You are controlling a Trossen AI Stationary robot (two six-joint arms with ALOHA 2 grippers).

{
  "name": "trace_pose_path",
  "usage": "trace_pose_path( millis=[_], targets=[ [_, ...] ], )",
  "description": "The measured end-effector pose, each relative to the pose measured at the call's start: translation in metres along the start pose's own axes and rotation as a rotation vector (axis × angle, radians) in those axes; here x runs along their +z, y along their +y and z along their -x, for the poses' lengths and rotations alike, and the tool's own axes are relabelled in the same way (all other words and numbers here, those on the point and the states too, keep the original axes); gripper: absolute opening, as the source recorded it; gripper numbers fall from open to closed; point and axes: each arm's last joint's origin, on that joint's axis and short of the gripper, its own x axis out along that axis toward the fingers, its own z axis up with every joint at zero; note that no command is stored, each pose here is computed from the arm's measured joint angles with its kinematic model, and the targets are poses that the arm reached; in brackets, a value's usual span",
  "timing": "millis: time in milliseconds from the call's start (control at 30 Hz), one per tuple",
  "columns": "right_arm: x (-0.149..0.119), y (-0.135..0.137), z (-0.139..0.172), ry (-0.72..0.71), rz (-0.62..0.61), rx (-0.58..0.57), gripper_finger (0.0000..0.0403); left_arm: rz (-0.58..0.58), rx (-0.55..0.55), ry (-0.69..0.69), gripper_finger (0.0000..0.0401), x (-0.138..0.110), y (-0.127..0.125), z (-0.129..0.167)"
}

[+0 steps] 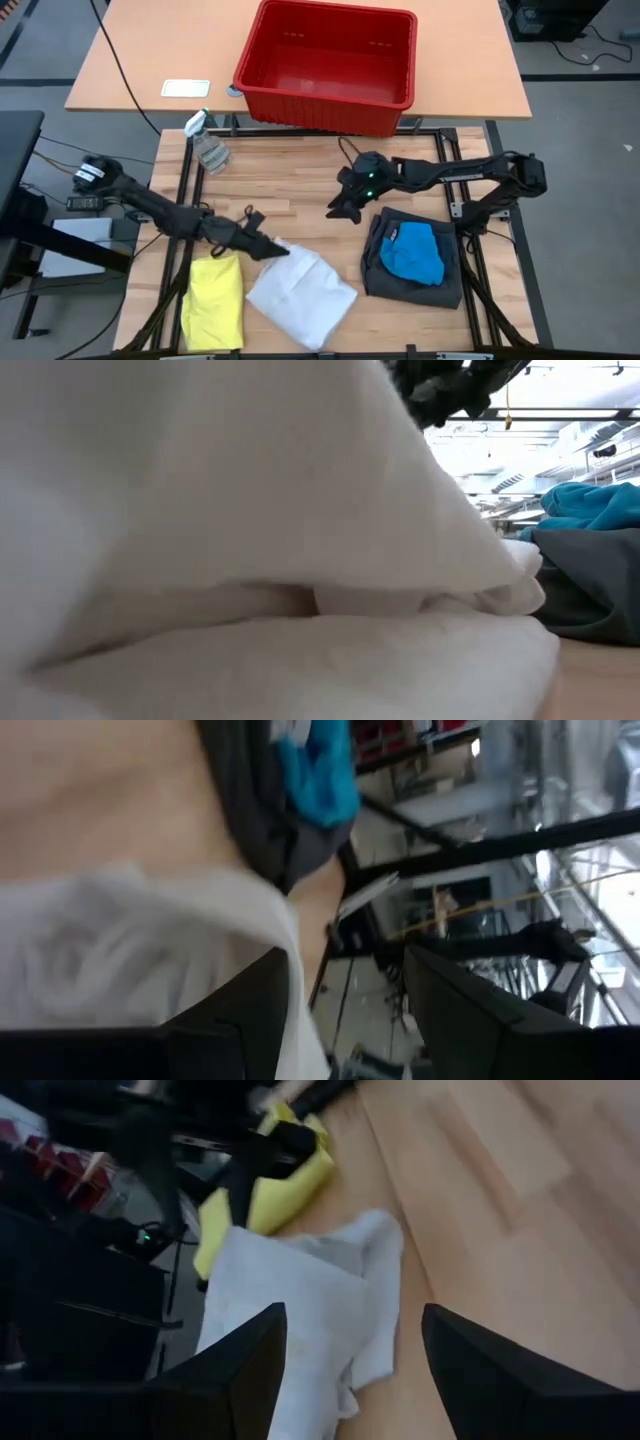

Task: Fold laundry
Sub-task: Fold the white polo

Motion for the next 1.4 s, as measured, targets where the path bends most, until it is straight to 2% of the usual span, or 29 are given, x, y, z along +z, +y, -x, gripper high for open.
trace_pose_path(
  millis=[167,300,467,600,667,800,1033,1200,1300,1400],
  targets=[
    [0.008,0.007,0.016,-0.067,0.12,0.007,0.0238,-0.033,-0.025,-0.103,0.0201,0.024,-0.004,0.006],
    [0.015,0.005,0.021,-0.137,0.222,-0.04,0.0238,-0.079,-0.024,-0.205,0.0201,0.047,-0.004,0.011],
    [0.027,-0.013,0.031,-0.244,0.182,-0.186,0.0238,-0.152,0.036,-0.297,0.0201,0.074,0.005,0.014],
    [0.041,-0.033,0.046,-0.31,0.12,-0.271,0.0238,-0.202,0.158,-0.247,0.0201,0.085,0.025,0.008],
    [0.047,-0.043,0.055,-0.344,0.077,-0.289,0.0238,-0.207,0.231,-0.203,0.0201,0.083,0.038,0.0],
    [0.055,-0.058,0.069,-0.374,0.018,-0.302,0.0238,-0.212,0.306,-0.1,0.0201,0.074,0.058,-0.015],
    [0.056,-0.068,0.076,-0.34,-0.008,-0.267,0.0238,0.015,0.395,0.145,0.0197,0.035,0.079,-0.032],
    [0.054,-0.064,0.074,-0.303,0.005,-0.209,0.0238,0.155,0.387,0.241,0.0192,-0.005,0.07,-0.033],
    [0.051,-0.059,0.069,-0.28,0.019,-0.182,0.0238,0.197,0.362,0.222,0.0192,-0.023,0.059,-0.028],
    [0.049,-0.053,0.064,-0.265,0.043,-0.169,0.0238,0.196,0.321,0.171,0.0192,-0.03,0.045,-0.028]
  ],
)
